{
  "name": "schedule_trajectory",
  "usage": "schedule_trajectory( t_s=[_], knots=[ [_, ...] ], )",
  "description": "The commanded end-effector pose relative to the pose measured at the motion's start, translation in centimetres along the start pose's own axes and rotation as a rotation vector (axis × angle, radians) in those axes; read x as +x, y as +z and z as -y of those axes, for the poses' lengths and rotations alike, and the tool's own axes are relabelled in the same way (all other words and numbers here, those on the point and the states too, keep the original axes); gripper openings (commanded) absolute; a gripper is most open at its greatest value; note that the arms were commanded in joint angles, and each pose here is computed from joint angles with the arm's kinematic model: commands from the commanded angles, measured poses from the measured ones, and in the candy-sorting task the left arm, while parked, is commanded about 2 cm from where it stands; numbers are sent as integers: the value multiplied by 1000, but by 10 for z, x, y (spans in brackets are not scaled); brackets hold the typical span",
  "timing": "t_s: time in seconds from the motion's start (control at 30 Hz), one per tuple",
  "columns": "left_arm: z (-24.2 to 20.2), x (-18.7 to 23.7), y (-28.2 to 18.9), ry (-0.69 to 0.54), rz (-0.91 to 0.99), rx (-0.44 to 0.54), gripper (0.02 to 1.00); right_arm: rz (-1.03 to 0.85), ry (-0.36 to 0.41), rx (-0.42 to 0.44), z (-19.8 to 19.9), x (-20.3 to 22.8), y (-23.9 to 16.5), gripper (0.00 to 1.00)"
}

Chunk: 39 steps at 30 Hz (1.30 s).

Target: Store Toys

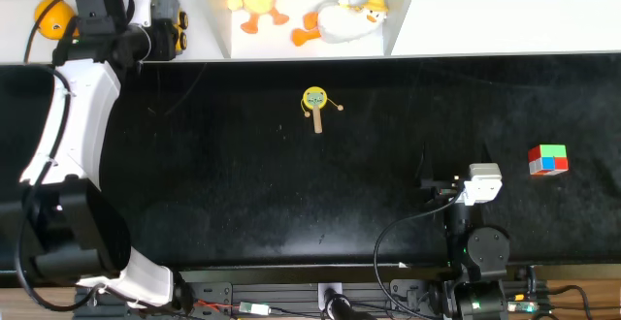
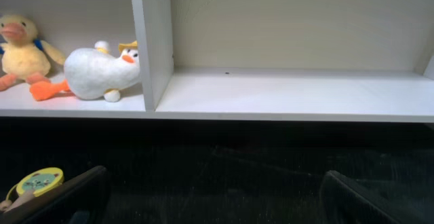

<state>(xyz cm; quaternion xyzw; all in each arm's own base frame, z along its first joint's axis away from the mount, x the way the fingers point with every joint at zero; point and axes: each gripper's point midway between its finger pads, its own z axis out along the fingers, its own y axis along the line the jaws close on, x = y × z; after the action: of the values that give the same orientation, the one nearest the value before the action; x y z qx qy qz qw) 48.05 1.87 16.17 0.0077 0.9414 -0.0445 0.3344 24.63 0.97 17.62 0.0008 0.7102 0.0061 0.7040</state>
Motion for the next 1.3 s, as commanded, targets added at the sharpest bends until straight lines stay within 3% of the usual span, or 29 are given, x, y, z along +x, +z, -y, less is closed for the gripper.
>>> schedule_trajectory(
  t_s=[0.03, 0.07, 0.23, 0.6, 0.7, 0.97, 1.3],
  knots=[
    [10, -17, -3, 13, 37, 24, 897, -9, 3, -6, -1, 5, 1, 996],
    [10, -17, -3, 13, 36, 25, 998, -9, 3, -7, -1, 5, 1, 996],
    [10, -6, -10, 17, 22, 9, 998, -9, 3, -6, -1, 5, 1, 996],
    [9, 91, -75, 32, 98, -92, 998, -9, 3, -6, -1, 5, 1, 993],
    [18, 104, -106, 50, 223, -87, 998, -9, 3, -7, -1, 5, 1, 996],
    [48, 103, -172, 137, 809, -34, 998, -9, 3, -6, -1, 5, 1, 996],
    [54, 176, -141, 151, 829, -6, 998, -9, 3, -6, -1, 5, 1, 996]
  ],
)
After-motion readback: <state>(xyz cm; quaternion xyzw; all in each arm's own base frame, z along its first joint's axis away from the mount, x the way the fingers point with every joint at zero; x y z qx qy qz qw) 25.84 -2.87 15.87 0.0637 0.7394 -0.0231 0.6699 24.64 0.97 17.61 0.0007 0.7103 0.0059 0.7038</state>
